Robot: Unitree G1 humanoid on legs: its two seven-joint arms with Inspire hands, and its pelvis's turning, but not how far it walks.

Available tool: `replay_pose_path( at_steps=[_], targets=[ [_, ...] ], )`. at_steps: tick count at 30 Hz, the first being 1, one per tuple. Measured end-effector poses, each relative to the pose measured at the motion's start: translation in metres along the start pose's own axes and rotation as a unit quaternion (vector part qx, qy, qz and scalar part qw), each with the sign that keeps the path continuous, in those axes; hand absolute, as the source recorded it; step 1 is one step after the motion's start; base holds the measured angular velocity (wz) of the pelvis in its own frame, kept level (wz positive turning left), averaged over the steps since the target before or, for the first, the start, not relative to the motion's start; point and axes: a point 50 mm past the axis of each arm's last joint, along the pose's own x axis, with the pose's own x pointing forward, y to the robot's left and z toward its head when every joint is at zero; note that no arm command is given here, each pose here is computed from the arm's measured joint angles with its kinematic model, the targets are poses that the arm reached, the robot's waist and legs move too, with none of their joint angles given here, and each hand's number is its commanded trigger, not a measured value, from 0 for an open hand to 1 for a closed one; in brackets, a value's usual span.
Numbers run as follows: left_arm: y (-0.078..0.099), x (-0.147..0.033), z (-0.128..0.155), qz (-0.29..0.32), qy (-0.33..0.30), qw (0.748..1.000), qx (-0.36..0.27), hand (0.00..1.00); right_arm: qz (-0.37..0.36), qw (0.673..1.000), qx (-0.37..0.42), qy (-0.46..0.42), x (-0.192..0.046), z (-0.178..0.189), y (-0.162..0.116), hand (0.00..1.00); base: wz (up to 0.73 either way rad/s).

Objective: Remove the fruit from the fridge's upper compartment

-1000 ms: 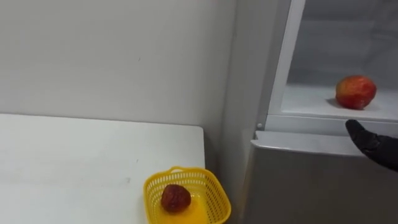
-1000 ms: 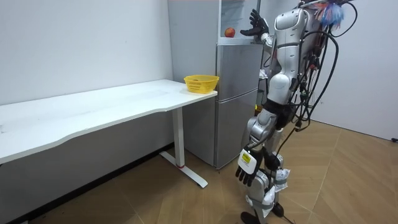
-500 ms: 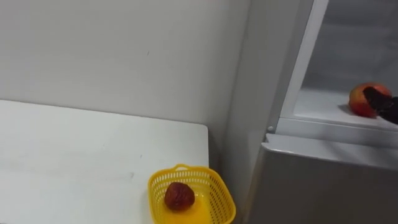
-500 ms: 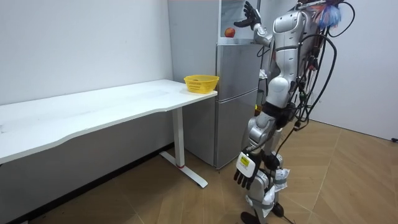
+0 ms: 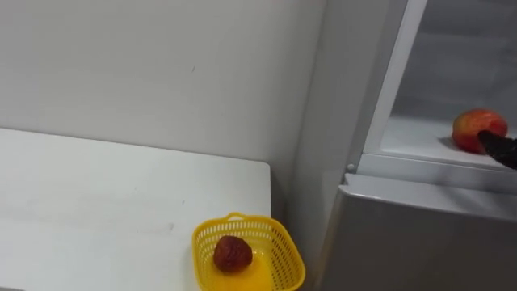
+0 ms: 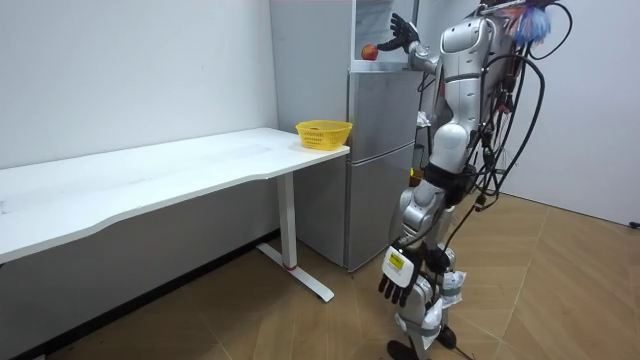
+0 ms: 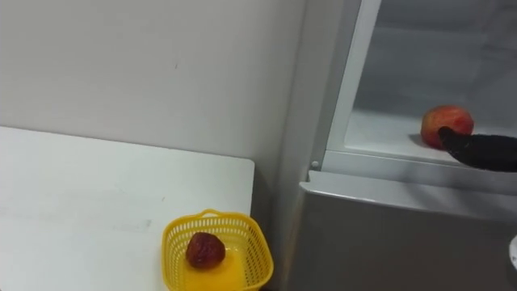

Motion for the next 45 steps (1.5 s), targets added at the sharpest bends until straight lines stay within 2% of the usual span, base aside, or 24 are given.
replay_pose_path(
  at_steps=[6,17,45],
  targets=[
    [0.002,-0.001,-0.004,0.008,0.008,1.000,-0.006,0.00,-0.003,1.000,0.017,0.020,0.008,0.000,-0.003,0.00,0.06],
    [0.010,-0.004,-0.002,0.023,-0.004,1.000,0.001,0.00,0.009,0.998,0.002,0.069,0.020,-0.012,-0.005,0.00,0.00],
    [0.010,-0.006,-0.010,0.022,0.019,1.000,0.003,0.00,0.042,0.994,-0.008,0.101,0.019,-0.021,-0.001,0.00,0.04]
  ],
)
